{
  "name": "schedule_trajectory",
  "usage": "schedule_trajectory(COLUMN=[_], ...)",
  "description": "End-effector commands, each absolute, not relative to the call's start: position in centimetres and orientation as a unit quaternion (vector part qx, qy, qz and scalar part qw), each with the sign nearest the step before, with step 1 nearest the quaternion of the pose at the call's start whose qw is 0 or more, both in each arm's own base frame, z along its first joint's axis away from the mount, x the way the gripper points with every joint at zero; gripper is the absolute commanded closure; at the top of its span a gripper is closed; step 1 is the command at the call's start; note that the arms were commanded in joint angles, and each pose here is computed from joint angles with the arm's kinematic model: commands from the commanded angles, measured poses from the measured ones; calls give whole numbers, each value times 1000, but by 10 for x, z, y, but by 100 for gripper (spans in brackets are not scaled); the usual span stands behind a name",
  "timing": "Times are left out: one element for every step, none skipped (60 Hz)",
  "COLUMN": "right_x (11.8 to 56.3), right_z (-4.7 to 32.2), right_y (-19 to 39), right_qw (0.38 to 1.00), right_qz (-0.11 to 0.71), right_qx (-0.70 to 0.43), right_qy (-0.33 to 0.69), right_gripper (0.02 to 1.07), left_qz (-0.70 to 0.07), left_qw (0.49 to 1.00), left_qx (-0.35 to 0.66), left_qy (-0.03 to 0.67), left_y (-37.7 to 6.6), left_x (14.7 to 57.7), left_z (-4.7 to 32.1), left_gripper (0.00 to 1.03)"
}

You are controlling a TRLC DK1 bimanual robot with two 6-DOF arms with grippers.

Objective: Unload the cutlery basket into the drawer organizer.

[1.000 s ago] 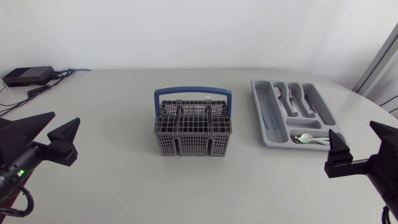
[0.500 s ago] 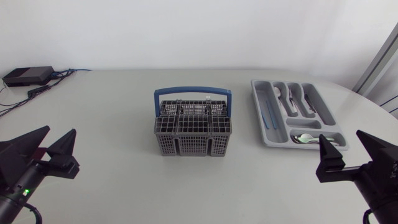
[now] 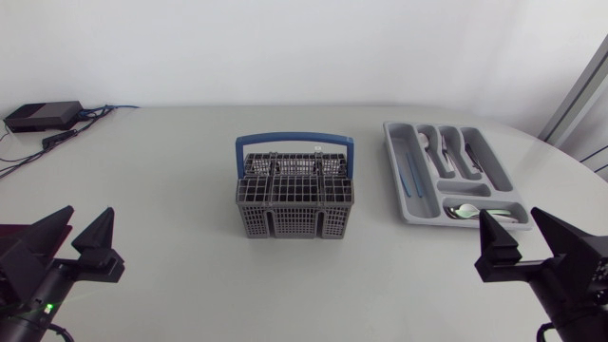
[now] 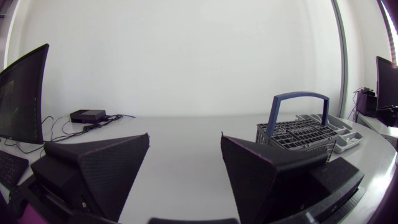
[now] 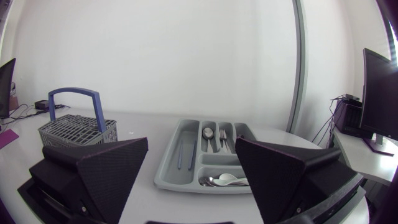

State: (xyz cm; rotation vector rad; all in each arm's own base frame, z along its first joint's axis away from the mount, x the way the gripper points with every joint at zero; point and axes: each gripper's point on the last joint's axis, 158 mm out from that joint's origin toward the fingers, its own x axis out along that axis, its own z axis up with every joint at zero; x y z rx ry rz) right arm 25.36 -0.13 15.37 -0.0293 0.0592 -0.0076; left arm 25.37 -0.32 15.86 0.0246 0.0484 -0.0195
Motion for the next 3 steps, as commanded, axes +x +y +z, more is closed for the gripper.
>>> schedule_trajectory(right_x=[254,254,254], right_z=[149,149,149], right_y=[-2,-2,-2], right_qw=[1000,1000,1000], right_qz=[-5,-5,-5], right_qx=[0,0,0], right_qy=[28,28,28], right_gripper=[6,6,6], left_qz=[-8,-8,-8], left_qw=[999,999,999], left_qx=[0,0,0], left_qy=[30,30,30], left_y=[-3,-3,-3], left_x=[254,254,254], left_z=[150,150,150], left_gripper=[4,4,4])
